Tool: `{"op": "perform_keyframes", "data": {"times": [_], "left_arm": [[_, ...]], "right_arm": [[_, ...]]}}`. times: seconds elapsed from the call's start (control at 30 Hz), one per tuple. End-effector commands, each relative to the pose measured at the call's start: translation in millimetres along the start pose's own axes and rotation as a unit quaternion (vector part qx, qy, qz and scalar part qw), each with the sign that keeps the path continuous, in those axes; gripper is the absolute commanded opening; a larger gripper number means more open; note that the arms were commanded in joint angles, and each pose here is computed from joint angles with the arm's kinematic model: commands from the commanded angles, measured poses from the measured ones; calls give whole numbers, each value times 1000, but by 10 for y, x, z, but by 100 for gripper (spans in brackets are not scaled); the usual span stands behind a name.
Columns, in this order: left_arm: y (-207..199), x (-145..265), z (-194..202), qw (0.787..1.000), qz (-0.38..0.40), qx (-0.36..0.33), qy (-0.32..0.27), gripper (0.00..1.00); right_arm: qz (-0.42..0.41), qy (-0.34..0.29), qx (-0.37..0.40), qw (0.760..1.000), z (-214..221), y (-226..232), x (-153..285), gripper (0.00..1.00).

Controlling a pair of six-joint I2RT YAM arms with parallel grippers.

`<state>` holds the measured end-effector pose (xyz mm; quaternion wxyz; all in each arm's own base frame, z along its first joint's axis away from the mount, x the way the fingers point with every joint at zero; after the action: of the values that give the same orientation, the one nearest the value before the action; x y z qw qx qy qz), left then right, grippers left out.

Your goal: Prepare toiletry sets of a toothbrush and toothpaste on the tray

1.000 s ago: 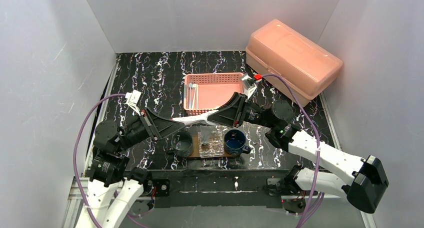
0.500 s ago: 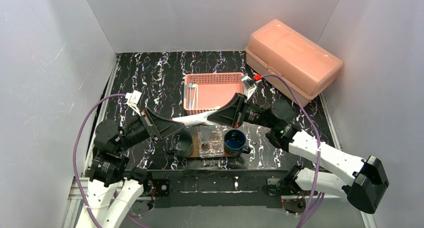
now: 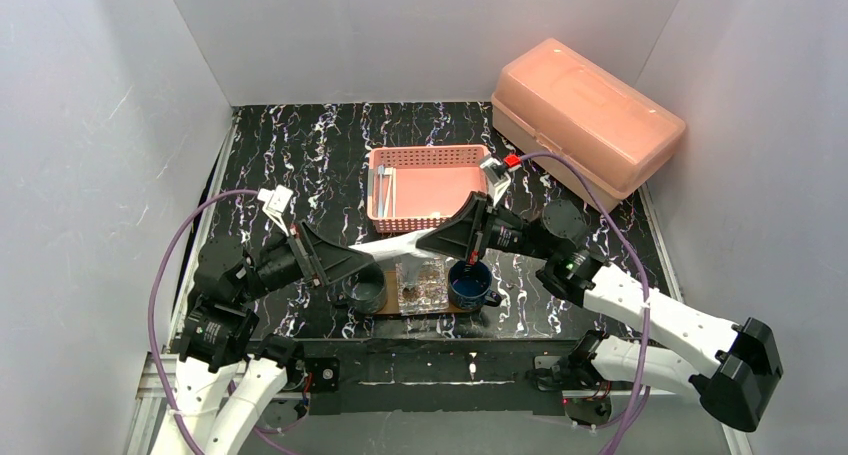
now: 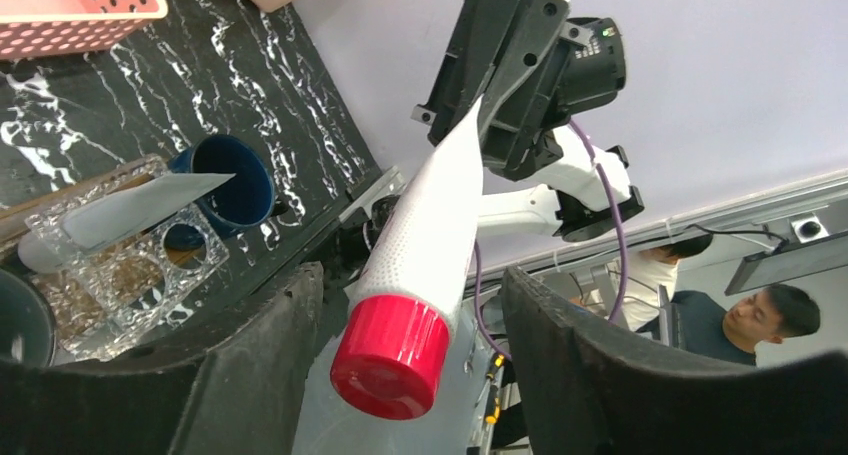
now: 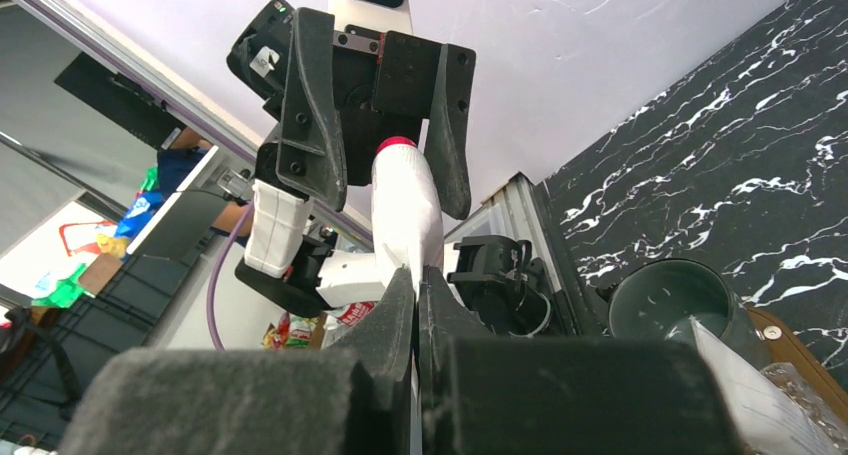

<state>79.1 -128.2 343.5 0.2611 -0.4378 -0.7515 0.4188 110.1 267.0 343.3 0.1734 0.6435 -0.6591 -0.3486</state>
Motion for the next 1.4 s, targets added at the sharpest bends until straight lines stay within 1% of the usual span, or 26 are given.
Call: {"op": "perform_keyframes", "data": {"times": [0.0,0.03,0.07,0.27,0.4,0.53,0.6,0.83,0.97,1.13,1.2,1.37], "left_arm": [[-3,37,22,1000,-11,-21,9,72],[5,44,28,1000,-17,-22,10,77],[9,51,29,999,-21,-25,9,79],[17,95,48,998,-41,-41,16,85],[11,165,41,995,-74,-61,9,91],[-23,250,48,992,-96,-88,9,93],[-26,284,52,989,-107,-98,11,94],[45,423,75,977,-170,-128,11,97],[92,464,82,972,-192,-138,11,98],[179,477,104,967,-213,-137,17,98],[218,477,114,966,-220,-136,20,98],[317,471,141,962,-234,-134,27,98]], "right_arm": [[-36,-26,47,998,-217,307,18,1],[-35,-25,49,998,-222,314,22,1],[-34,-23,52,998,-227,325,27,1],[-19,0,69,997,-270,382,33,1],[14,46,89,995,-281,383,43,1],[32,84,104,991,-306,433,75,1],[56,111,111,986,-309,432,112,1],[115,191,145,964,-322,423,250,1],[141,230,155,950,-304,409,346,1],[193,287,156,925,-258,337,468,1],[216,315,154,911,-215,291,519,1],[253,354,159,886,-149,243,582,1]]}}
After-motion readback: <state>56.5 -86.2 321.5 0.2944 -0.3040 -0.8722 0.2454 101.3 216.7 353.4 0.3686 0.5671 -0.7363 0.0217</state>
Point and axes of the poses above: each gripper's point midway between its finger pads, its own x axis back along the fingers, its own y axis along the line the jaws close on, z = x × y, the point moved 7 cm from there along x, back along the fingers, and after that the axes turned 1 degree about x, right-handed, at the moved point
